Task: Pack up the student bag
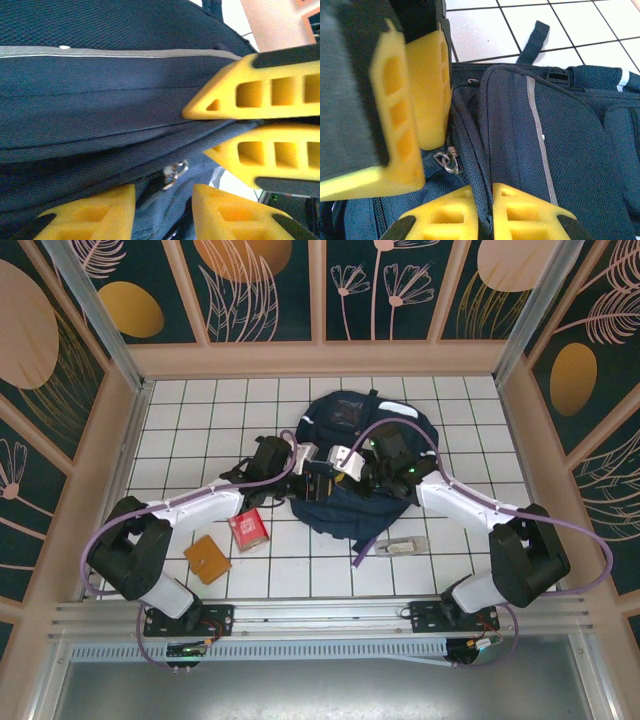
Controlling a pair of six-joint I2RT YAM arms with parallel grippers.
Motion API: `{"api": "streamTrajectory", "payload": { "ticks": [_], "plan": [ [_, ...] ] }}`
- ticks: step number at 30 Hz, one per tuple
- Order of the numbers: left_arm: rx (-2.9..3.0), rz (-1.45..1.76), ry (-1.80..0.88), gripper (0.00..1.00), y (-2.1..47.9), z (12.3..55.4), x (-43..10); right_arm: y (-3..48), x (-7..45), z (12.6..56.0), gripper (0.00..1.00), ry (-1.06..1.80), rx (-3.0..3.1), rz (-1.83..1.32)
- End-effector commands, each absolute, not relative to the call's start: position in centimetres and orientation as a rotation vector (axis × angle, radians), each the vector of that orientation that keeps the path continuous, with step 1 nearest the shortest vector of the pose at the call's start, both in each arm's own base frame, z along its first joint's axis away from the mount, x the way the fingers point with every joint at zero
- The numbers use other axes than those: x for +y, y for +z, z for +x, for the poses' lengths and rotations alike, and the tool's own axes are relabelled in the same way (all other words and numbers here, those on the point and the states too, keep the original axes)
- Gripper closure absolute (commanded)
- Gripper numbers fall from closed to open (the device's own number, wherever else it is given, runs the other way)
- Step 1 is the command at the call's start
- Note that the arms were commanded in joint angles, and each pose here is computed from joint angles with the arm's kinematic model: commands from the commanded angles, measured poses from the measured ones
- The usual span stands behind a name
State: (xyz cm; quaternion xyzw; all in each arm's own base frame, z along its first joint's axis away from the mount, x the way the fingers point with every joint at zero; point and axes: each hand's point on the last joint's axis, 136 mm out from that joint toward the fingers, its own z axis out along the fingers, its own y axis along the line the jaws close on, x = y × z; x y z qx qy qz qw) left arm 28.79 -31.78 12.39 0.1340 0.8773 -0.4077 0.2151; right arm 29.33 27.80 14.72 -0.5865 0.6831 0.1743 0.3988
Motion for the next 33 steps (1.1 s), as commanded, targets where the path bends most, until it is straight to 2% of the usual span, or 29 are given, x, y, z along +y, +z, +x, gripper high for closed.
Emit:
{"api": "streamTrajectory", "payload": {
  "ticks": [1, 3, 6, 8, 15, 18, 21, 28, 33],
  "plan": [
    [2.513, 0.303, -0.952, 0.74, 8.7, 29.7, -30.0, 20.6, 30.4, 28.4, 1.00, 0.556, 1.525, -1.443],
    [2.518, 0.332, -0.935, 0.74, 8.2, 29.6, -30.0, 20.6, 30.4, 28.3, 1.00, 0.557, 1.526, -1.437],
    [2.494, 0.393, -1.059, 0.71, 8.6, 28.7, -31.4, 20.9, 30.5, 28.2, 1.00, 0.573, 1.523, -1.424],
    [2.440, 0.446, -1.183, 0.77, 9.5, 27.9, -32.7, 20.9, 30.6, 28.1, 1.00, 0.584, 1.524, -1.418],
    [2.373, 0.537, -1.154, 0.77, 8.9, 28.1, -33.0, 21.3, 31.1, 26.8, 1.00, 0.657, 1.472, -1.434],
    [2.299, 0.606, -1.231, 0.77, 9.9, 27.8, -34.0, 21.5, 31.3, 26.5, 1.00, 0.675, 1.463, -1.435],
    [2.268, 0.643, -1.236, 0.98, 10.2, 27.7, -34.1, 21.2, 31.0, 26.8, 1.00, 0.639, 1.472, -1.437],
    [2.223, 0.597, -1.021, 1.00, 11.3, 29.3, -29.8, 18.1, 28.0, 27.9, 1.00, 0.311, 1.474, -1.603],
    [2.152, 0.561, -0.893, 1.00, 12.2, 30.0, -25.1, 18.2, 26.1, 28.5, 1.00, 0.201, 1.445, -1.622]
  ]
}}
